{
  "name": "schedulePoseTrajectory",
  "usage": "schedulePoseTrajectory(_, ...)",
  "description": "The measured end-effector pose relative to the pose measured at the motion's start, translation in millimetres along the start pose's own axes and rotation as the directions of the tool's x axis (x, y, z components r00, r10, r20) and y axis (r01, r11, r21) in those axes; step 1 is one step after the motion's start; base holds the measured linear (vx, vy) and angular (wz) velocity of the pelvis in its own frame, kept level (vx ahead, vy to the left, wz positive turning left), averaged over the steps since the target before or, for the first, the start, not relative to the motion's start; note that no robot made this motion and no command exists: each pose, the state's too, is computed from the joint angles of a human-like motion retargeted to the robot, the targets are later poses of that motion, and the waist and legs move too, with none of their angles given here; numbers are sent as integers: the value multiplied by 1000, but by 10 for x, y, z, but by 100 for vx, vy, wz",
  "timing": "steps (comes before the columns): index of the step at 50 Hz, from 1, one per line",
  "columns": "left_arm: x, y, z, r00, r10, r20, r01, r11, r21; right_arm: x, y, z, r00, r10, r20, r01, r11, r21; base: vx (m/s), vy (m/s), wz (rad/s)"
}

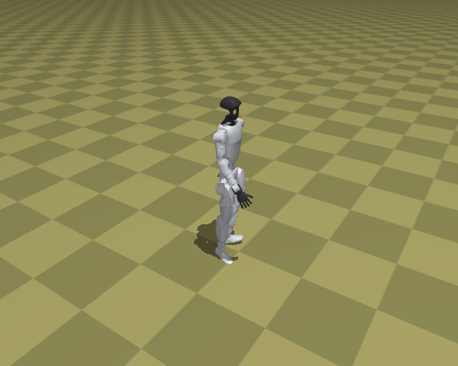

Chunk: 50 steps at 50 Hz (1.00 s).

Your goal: In place motions

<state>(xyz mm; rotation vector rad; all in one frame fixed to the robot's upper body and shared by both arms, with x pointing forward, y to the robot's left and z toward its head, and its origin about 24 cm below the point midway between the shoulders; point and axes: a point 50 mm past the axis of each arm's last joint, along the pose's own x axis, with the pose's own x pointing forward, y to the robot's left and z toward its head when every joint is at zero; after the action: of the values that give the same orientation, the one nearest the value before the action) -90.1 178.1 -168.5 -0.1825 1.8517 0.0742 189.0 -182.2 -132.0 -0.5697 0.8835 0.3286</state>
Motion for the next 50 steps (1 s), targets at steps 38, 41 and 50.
schedulePoseTrajectory(38, -43, 45, 396, 993, -19, 119, 0, 988, 157, -636, 748, -1423, 788, 292, -542, -184, 952, 246, 1, -2, 6)
schedulePoseTrajectory(41, -39, 10, 415, 991, -30, 129, 7, 985, 174, -542, 709, -1296, 824, 277, -494, -181, 955, 234, 2, 1, -16)
schedulePoseTrajectory(50, -59, -51, 569, 983, -52, 174, 12, 974, 226, -518, 714, -1254, 836, 291, -466, -198, 951, 239, 0, 0, 0)
